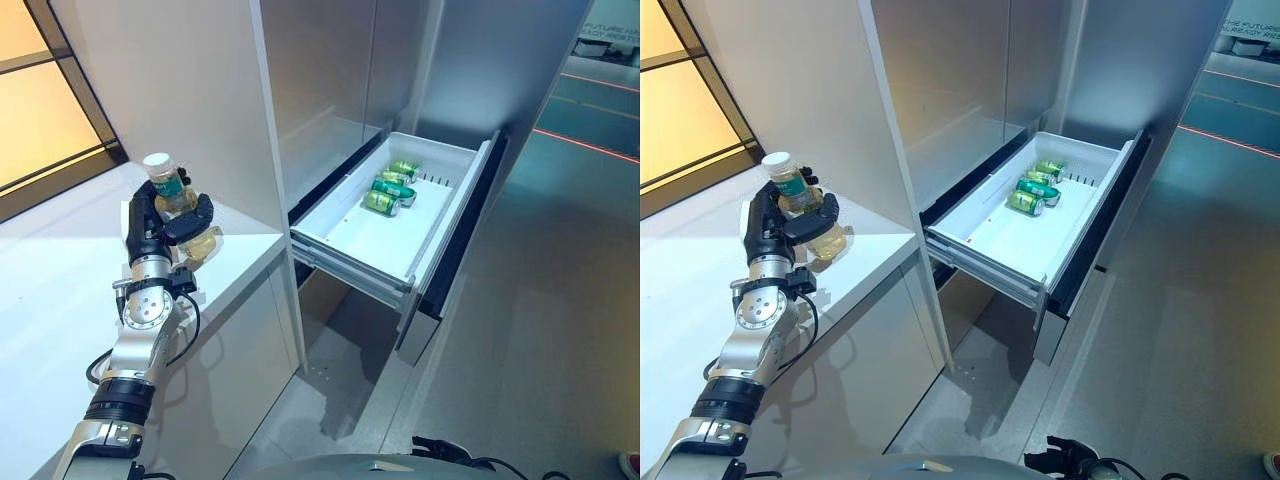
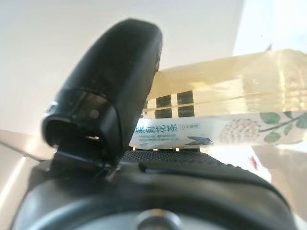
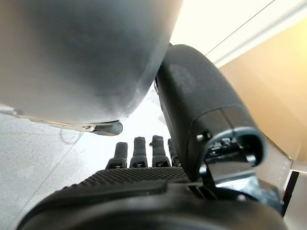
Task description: Put drinks into fridge and close the fridge
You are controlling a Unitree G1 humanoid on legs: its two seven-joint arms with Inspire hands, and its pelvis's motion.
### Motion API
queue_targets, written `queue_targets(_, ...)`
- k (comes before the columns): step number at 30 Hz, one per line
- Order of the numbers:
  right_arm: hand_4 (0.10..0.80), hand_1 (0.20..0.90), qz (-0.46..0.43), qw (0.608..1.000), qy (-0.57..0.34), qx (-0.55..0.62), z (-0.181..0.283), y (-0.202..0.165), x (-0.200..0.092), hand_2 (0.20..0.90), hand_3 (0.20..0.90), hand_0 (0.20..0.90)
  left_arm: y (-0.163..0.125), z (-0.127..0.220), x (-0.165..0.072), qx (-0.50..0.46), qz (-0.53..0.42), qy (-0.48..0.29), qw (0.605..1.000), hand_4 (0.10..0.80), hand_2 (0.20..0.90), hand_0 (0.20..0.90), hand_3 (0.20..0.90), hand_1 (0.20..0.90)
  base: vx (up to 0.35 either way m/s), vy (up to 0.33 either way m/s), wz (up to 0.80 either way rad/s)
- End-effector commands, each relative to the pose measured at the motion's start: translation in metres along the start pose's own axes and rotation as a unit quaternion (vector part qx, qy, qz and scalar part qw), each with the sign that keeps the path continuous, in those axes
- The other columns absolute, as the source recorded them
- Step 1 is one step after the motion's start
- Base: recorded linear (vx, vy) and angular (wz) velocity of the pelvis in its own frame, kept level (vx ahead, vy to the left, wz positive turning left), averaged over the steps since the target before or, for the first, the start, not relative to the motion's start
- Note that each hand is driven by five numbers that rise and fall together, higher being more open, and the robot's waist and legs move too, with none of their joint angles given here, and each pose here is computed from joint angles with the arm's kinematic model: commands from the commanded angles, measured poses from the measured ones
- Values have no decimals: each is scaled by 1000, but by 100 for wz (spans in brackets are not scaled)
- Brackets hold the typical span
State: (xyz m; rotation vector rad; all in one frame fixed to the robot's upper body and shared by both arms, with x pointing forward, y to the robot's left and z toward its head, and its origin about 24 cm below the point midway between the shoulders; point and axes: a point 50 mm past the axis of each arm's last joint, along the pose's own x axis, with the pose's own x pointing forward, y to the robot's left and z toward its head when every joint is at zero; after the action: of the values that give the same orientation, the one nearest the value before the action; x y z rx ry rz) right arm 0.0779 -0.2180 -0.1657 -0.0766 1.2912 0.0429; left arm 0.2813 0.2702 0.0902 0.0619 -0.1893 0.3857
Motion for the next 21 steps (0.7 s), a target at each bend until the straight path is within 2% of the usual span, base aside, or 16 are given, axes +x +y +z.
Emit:
queue_targets(1, 800, 900, 12, 1000, 7, -24, -3, 0, 0, 900, 900, 900, -12, 75, 38, -45, -24, -158, 986, 100, 300, 300, 200, 300, 0, 0, 0)
queue_targets(5, 800, 900, 34, 999, -30, -21, 12, 4, 0, 900, 900, 900, -19, 87, 36, -58, -54, -187, 979, 100, 300, 300, 200, 300, 0, 0, 0)
queue_targets(11, 800, 900, 90, 972, -174, -127, 76, 27, -12, 900, 900, 900, -40, 120, 24, -96, -148, -262, 949, 100, 300, 300, 200, 300, -40, -19, 0)
queue_targets(16, 800, 900, 179, 925, -292, -163, 127, 59, -41, 900, 900, 900, -64, 140, 4, -105, -261, -318, 906, 100, 300, 300, 200, 300, -41, -28, 2)
queue_targets(21, 800, 900, 234, 875, -379, -187, 163, 71, -77, 900, 900, 900, -79, 141, -16, -147, -368, -312, 864, 100, 300, 300, 200, 300, -6, -6, 0)
